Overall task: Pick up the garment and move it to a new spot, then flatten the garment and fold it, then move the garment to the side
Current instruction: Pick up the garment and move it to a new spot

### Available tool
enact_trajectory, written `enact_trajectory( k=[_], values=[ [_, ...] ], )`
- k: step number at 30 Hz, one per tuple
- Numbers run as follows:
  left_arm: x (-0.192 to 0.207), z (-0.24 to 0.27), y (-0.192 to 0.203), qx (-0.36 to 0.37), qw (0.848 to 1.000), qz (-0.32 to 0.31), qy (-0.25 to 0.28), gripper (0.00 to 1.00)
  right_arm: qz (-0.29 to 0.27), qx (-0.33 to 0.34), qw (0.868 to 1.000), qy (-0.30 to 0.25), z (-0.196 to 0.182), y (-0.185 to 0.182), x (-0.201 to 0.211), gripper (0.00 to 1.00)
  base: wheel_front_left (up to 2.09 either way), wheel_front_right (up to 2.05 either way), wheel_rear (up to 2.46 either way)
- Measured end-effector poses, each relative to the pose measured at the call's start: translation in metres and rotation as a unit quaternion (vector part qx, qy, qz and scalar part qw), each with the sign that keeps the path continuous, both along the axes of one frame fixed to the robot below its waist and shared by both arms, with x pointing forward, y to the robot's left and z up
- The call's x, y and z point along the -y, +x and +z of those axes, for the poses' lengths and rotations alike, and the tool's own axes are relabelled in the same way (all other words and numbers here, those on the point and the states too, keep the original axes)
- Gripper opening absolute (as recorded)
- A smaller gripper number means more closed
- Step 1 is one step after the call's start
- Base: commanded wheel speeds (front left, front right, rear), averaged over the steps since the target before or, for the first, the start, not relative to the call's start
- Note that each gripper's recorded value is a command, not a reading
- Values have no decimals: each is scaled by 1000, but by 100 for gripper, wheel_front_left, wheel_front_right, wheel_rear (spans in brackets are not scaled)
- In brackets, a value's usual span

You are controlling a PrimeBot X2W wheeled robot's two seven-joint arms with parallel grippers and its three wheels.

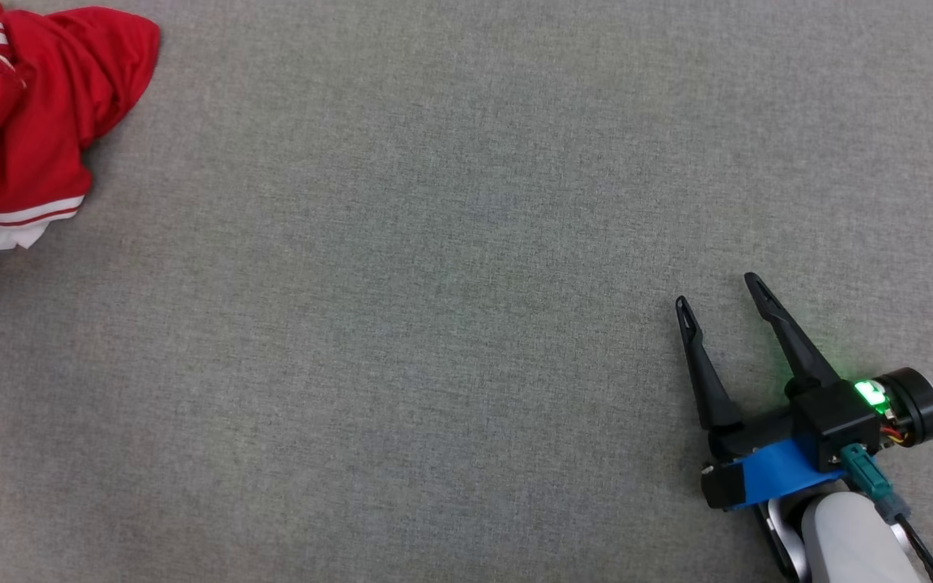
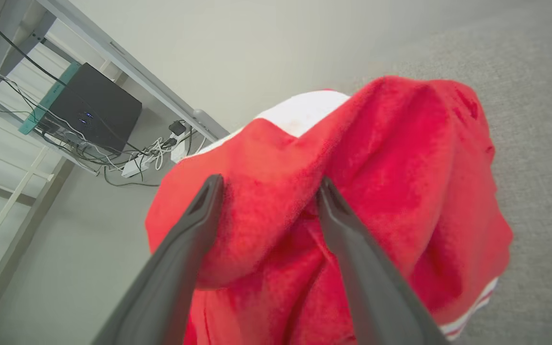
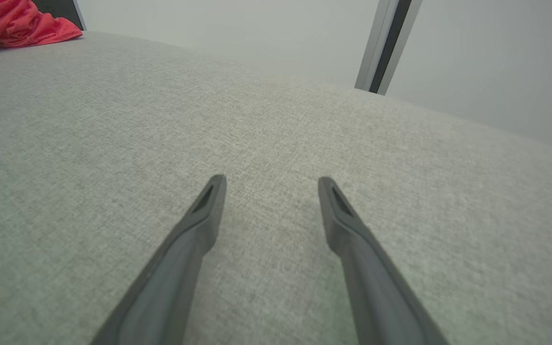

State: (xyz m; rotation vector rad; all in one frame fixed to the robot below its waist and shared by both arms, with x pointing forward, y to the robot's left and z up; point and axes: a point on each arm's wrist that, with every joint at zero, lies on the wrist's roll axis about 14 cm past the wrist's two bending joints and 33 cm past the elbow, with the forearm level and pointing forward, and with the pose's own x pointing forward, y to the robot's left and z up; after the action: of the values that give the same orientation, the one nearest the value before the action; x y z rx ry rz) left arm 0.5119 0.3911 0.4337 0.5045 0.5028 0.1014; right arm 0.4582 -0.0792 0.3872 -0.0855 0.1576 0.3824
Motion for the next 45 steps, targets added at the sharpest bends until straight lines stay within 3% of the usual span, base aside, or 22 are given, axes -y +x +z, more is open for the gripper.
enact_trajectory(
  k=[4, 6, 7, 8, 17, 25, 32, 39, 42, 45],
  values=[
    [-11, -25, -11, -54, 998, 28, 2, 100, -4, -1, 1000, 1, -4, 3, 2, 100, 0, 0, 0],
    [-11, -29, -11, -61, 998, 34, -3, 46, -3, -3, 1000, 3, -5, 3, 1, 100, 0, 0, 0],
    [-11, -29, -10, -61, 998, 33, -4, 29, -3, -4, 1000, 4, -6, 4, 0, 100, 0, 0, 0],
    [-11, -29, -10, -60, 998, 32, -4, 0, -2, -4, 1000, 6, -5, 4, 0, 100, 0, 0, 0],
    [0, 13, -1, 7, 1000, -10, 7, 0, 0, 13, 1000, 25, 16, 3, -6, 100, 0, 0, 0],
    [36, 117, 20, 146, 987, -70, -7, 0, -23, 43, 998, 49, 57, -10, 7, 100, 0, 0, 0],
    [145, 197, 31, 239, 951, -188, -63, 0, -76, 57, 994, 56, 79, -40, 44, 100, 0, 0, 0],
    [285, 253, 17, 299, 887, -316, -157, 0, -162, 81, 982, 51, 98, -70, 105, 100, 0, 0, 0],
    [339, 248, 3, 298, 862, -344, -222, 0, -196, 86, 976, 49, 100, -81, 129, 100, 0, 0, 0],
    [380, 204, -13, 256, 852, -351, -292, 0, -219, 82, 971, 48, 97, -86, 143, 100, 0, 0, 0]
  ],
)
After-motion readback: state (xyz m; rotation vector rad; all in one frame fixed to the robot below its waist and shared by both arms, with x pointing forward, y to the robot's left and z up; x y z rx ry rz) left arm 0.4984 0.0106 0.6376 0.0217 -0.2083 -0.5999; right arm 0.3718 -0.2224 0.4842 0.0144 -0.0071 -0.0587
